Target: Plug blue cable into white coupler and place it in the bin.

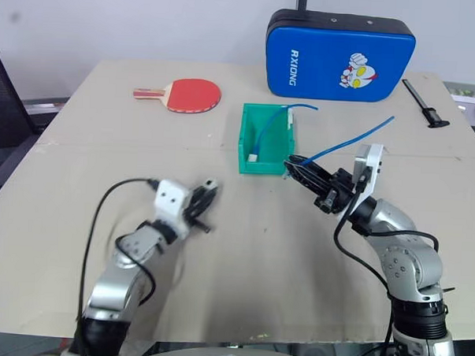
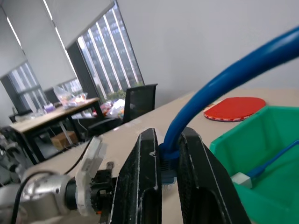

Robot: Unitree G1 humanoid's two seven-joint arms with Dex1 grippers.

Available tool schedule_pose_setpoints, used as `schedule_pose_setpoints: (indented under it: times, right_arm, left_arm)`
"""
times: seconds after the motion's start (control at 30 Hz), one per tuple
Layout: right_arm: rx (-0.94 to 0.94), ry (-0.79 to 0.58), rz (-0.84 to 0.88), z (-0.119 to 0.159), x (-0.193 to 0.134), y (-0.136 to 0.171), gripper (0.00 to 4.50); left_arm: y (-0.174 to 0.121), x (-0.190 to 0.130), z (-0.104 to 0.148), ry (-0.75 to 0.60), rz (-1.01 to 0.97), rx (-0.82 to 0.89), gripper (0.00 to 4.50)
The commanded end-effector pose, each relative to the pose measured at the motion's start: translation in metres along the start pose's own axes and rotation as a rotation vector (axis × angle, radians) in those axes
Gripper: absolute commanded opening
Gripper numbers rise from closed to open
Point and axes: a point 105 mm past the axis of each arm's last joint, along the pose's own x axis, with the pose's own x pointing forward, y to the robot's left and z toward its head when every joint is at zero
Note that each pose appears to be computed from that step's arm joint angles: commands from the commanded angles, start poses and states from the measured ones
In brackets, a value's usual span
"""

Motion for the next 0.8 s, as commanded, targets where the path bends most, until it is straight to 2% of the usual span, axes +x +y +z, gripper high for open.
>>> schedule_pose_setpoints:
  times: [0.03,0.17,0.43,0.8]
  right_arm:
    - [-0.119,0.008,0.007,0.006,0.007,0.003,0.0]
    - [-0.217,0.132,-0.002,-0.019,0.013,0.005,0.0]
    - [-0.295,0.238,-0.134,-0.046,0.018,-0.006,0.0]
    - [-0.209,0.374,-0.282,-0.073,0.013,-0.005,0.0]
  left_arm:
    - [-0.02,0.013,0.016,-0.06,-0.15,-0.005,0.28]
    - [-0.037,0.031,0.019,-0.086,-0.265,0.026,0.28]
    - [-0.062,0.057,0.008,-0.098,-0.395,-0.013,0.28]
    - [-0.086,0.068,-0.004,-0.043,-0.499,-0.177,0.28]
